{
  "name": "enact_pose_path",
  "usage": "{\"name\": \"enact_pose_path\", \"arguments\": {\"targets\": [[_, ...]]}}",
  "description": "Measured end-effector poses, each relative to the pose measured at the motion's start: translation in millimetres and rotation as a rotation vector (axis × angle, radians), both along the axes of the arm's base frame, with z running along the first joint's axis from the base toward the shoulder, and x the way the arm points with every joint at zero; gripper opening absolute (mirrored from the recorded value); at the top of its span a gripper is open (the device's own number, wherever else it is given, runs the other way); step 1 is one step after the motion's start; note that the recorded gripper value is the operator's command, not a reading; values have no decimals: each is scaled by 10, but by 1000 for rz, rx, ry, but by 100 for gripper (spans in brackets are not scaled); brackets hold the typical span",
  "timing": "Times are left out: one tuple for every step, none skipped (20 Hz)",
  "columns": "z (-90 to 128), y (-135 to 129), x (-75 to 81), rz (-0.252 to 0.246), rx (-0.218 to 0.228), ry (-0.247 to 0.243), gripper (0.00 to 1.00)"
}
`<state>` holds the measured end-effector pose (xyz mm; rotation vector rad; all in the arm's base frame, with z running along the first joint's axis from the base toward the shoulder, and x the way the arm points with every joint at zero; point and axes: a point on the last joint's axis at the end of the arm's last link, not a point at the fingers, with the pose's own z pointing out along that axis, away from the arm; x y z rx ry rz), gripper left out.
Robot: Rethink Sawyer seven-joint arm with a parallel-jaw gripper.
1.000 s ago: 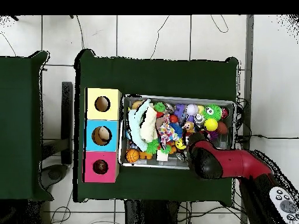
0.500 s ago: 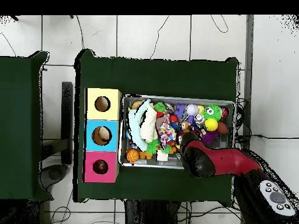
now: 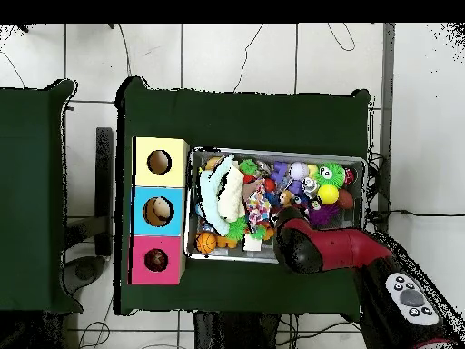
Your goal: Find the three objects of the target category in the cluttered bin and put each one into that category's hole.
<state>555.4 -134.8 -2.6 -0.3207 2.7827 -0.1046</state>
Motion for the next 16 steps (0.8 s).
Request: {"name": "enact_pose_path", "arguments": {"targets": [[0, -4, 2, 1, -5, 1, 100], [5, -35, 13, 5, -29, 3, 100], [10, -51, 18, 7, -39, 4, 100], [18, -71, 20, 8, -51, 5, 100], [22, -83, 20, 8, -56, 5, 100], [29, -98, 18, 7, -62, 6, 100], [42, -135, 6, 5, -72, 7, 100], [48, -154, -2, 3, -76, 8, 100], [53, -172, -9, 1, -79, 9, 100], [58, -197, -21, -2, -84, 11, 100], [65, -232, -38, -6, -89, 13, 100], [69, -253, -50, -9, -92, 14, 100], [74, -299, -59, -17, -93, 14, 100], [75, -315, -64, -20, -93, 14, 100], [75, -332, -69, -23, -93, 14, 100], [75, -363, -78, -29, -93, 14, 100]]}}
